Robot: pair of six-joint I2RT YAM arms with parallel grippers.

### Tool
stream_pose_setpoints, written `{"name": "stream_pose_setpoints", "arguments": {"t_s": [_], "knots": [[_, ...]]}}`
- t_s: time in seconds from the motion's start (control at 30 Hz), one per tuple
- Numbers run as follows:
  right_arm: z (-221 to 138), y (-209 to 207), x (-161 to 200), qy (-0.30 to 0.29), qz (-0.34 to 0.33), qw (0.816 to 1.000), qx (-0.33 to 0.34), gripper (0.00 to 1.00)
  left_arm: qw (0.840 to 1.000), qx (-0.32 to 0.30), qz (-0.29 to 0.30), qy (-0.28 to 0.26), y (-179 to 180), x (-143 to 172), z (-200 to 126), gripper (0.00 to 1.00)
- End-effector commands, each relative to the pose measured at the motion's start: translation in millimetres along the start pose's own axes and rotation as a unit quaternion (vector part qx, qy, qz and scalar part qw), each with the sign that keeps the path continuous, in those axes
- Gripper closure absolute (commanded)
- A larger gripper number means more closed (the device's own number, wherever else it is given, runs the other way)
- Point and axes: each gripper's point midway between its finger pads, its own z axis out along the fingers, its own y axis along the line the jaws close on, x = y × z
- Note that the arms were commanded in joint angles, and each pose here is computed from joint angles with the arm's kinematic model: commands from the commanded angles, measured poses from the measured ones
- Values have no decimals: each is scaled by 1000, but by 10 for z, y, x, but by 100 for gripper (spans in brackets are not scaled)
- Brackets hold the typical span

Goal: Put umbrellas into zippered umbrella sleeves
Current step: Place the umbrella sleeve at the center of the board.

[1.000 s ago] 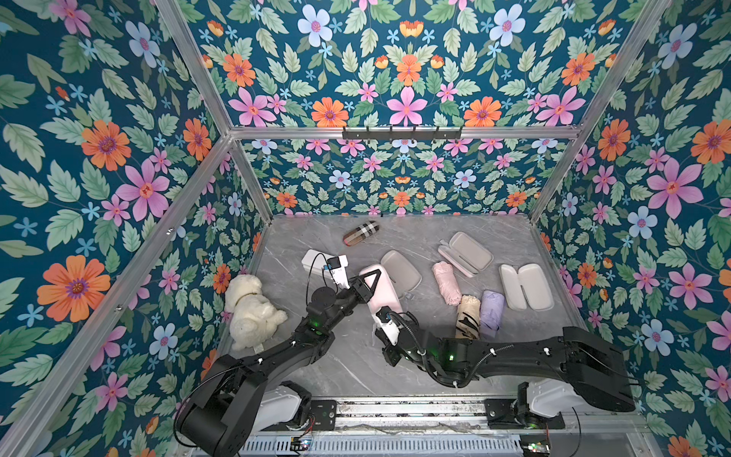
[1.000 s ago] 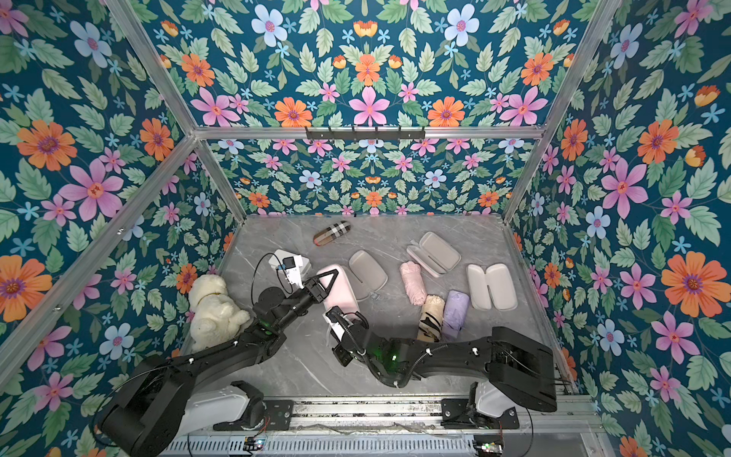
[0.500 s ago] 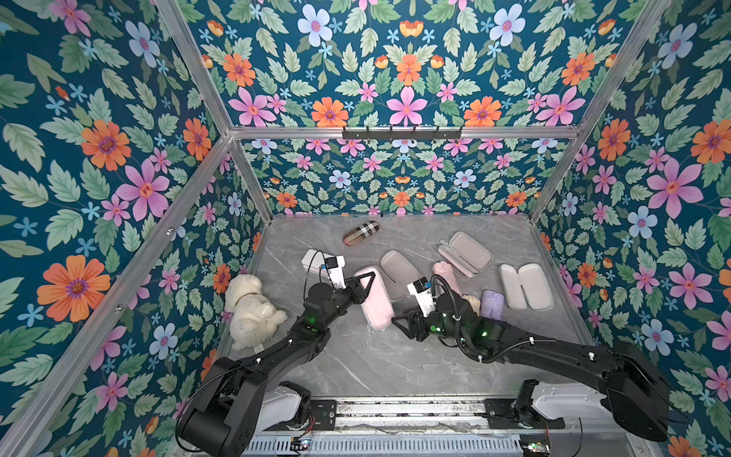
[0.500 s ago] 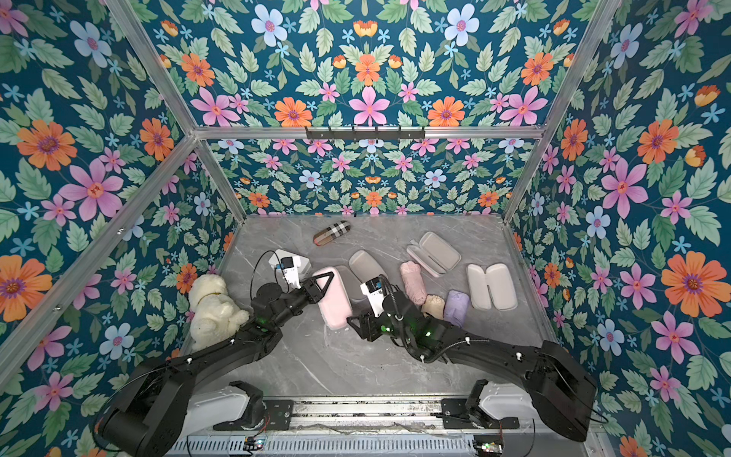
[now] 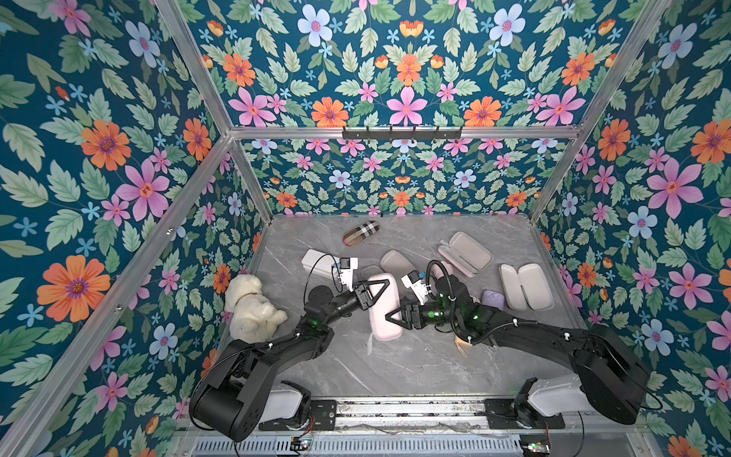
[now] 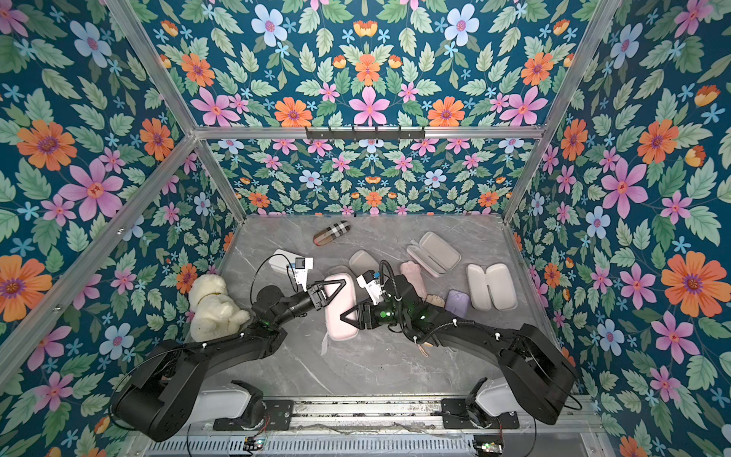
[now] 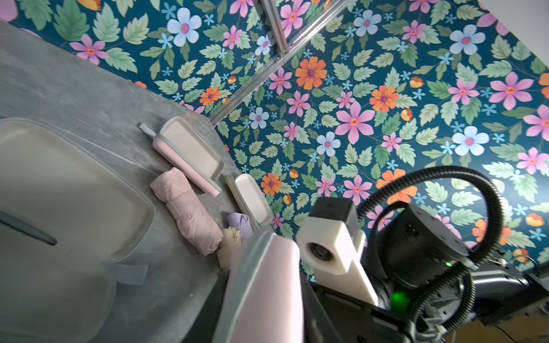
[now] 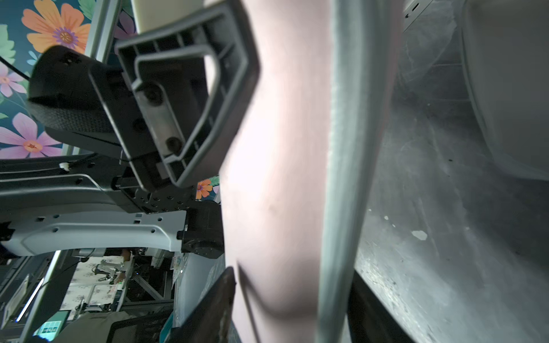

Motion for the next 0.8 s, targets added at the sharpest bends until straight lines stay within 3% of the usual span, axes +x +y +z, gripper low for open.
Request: {"name": "stream_pose_setpoints", "arguments": {"t_s": [0.0,0.1,0.17,0.2,0.27,0.33,0.43,0.5,0.57,0.77], "knots": [[14,287,-131,-22,0,997,-74,61,999,33,14,-15,-169,-82,-5,87],[39,221,-159,-41,24,996,-76,82,1000,-2,9,-26,-59,-142,-30,62],[77,89,-143,-53,55,995,-62,86,998,-53,23,-39,52,-259,-103,49],[117,-2,-117,-59,75,994,-51,89,993,-110,29,-40,191,-315,-176,43],[232,-132,-25,-58,104,993,-27,89,962,-256,69,-57,472,-513,-429,29],[428,-183,100,-49,119,992,-8,90,914,-384,109,-66,645,-697,-787,20],[790,-334,240,-34,164,985,29,90,851,-498,148,-76,645,-969,-1187,16],[1026,-404,240,-31,212,976,38,91,822,-541,161,-76,602,-1079,-1363,15],[1304,-391,234,-19,239,970,38,90,814,-550,170,-81,516,-1167,-1424,15],[2017,-418,490,25,282,951,123,87,821,-533,174,-106,327,-1288,-1433,16]]}}
